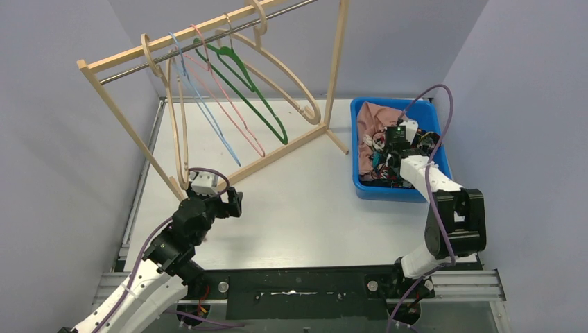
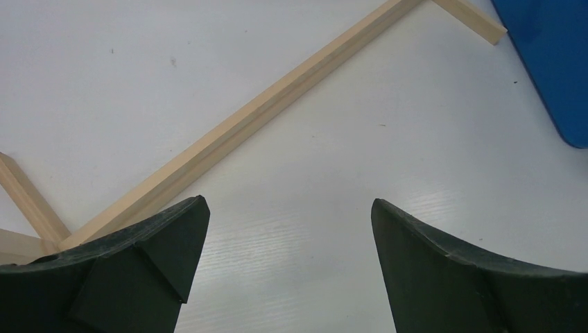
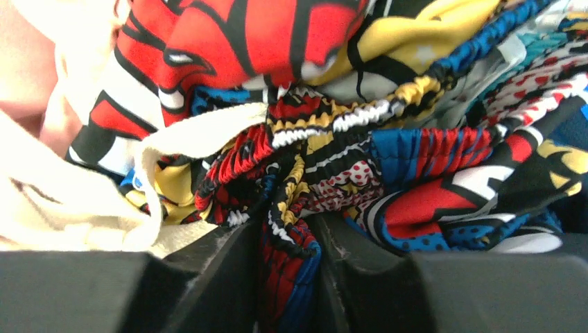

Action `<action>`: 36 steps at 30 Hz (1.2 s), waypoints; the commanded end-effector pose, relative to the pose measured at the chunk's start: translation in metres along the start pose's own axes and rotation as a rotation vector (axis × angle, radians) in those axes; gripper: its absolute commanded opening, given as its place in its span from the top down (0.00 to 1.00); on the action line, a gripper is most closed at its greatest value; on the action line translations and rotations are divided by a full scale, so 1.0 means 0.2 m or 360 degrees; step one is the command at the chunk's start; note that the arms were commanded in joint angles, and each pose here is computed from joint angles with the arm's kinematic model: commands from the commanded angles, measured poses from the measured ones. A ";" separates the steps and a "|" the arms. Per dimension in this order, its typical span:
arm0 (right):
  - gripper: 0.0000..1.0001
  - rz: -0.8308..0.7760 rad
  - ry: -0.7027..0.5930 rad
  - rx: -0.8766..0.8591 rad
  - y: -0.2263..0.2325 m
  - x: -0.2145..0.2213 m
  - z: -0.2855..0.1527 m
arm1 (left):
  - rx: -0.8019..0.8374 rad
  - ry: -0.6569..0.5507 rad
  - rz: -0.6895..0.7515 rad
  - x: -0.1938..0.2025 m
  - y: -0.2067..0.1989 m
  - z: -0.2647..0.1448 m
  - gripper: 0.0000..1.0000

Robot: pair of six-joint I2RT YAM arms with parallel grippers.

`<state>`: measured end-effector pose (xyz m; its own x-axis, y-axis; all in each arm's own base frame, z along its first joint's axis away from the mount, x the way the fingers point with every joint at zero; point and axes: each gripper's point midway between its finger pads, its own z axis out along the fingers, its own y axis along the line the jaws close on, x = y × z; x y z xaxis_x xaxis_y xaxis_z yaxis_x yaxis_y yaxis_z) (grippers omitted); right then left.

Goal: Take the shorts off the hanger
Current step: Place the shorts in the basket.

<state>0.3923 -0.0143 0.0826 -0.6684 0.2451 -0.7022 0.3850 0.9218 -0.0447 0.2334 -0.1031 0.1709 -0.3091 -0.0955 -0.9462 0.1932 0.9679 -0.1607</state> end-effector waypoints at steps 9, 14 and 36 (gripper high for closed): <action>0.42 0.0026 -0.0207 -0.0339 0.05 -0.32 -0.56 | 0.0049 -0.0114 -0.0037 -0.14 -0.04 -0.01 0.11; 0.36 0.0149 -0.0409 -0.0355 -0.02 -0.41 -0.73 | 0.0047 -0.0111 -0.0036 -0.14 -0.04 -0.01 0.11; 0.64 0.0247 -0.0053 -0.0352 -0.03 0.14 -0.44 | 0.0045 -0.0090 -0.0045 -0.12 -0.04 0.00 0.12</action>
<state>0.3194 0.0156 0.0930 -0.6674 0.3605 -0.6516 0.3313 0.9274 0.1738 0.2334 -0.1058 0.1674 -0.3254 -0.0893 -0.9414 0.2060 0.9649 -0.1627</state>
